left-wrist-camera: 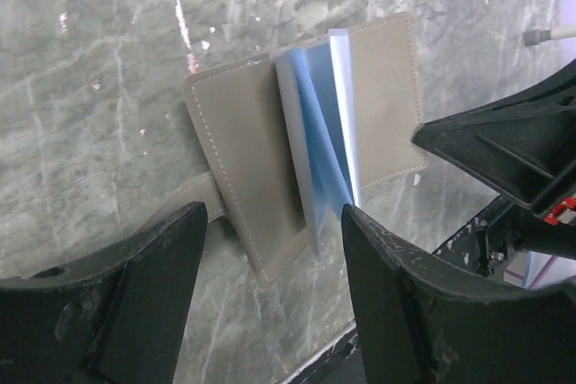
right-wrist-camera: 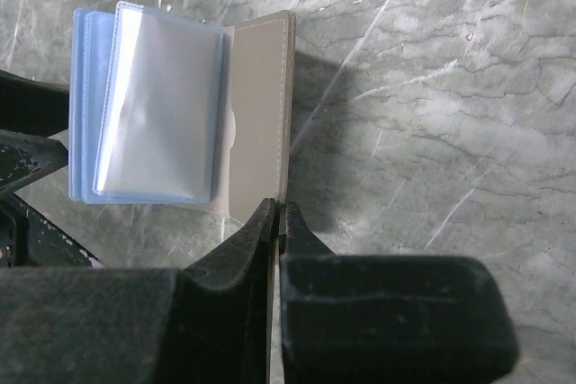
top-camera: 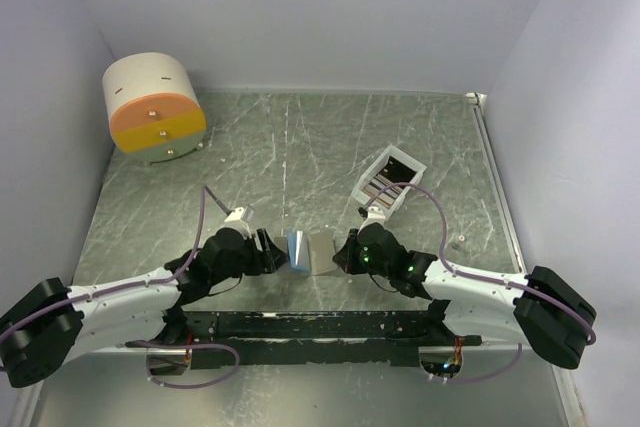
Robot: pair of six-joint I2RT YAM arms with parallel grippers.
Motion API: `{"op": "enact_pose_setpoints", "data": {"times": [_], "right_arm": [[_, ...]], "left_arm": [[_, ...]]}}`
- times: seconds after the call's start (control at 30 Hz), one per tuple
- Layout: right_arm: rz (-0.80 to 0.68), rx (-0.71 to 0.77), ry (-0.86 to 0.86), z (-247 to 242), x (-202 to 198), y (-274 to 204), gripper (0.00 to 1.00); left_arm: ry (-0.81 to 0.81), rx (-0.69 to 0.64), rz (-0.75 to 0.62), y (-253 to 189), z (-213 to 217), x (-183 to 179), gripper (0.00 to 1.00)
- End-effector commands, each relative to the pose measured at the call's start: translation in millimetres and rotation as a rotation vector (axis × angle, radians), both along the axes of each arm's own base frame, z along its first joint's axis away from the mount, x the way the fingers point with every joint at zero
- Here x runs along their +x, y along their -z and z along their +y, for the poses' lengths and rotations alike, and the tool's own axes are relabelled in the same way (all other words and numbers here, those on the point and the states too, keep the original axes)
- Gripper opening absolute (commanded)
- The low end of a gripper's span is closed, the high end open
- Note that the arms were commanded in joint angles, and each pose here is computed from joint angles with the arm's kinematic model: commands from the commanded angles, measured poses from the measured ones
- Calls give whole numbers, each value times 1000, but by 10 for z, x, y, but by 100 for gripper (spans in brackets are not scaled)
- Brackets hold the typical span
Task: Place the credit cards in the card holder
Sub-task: Open the card holder at the center of the board.
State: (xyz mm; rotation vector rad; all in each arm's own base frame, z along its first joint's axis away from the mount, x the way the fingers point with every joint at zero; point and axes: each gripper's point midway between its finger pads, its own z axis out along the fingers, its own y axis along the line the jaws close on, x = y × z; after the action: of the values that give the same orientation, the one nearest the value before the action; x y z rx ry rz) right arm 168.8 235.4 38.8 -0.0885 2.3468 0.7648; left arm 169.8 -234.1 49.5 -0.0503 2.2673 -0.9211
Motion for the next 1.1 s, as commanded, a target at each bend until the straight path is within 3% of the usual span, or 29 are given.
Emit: {"op": "enact_pose_setpoints", "data": {"times": [0.0, 0.7, 1.07], "right_arm": [[-6, 5, 13, -30, -2, -3, 0], [-6, 7, 7, -5, 4, 14, 0], [5, 13, 2, 12, -11, 26, 0]], "left_arm": [[30, -89, -43, -178, -139, 41, 73], [56, -169, -103, -216, -122, -27, 77], [75, -163, -122, -246, -215, 36, 69]]}}
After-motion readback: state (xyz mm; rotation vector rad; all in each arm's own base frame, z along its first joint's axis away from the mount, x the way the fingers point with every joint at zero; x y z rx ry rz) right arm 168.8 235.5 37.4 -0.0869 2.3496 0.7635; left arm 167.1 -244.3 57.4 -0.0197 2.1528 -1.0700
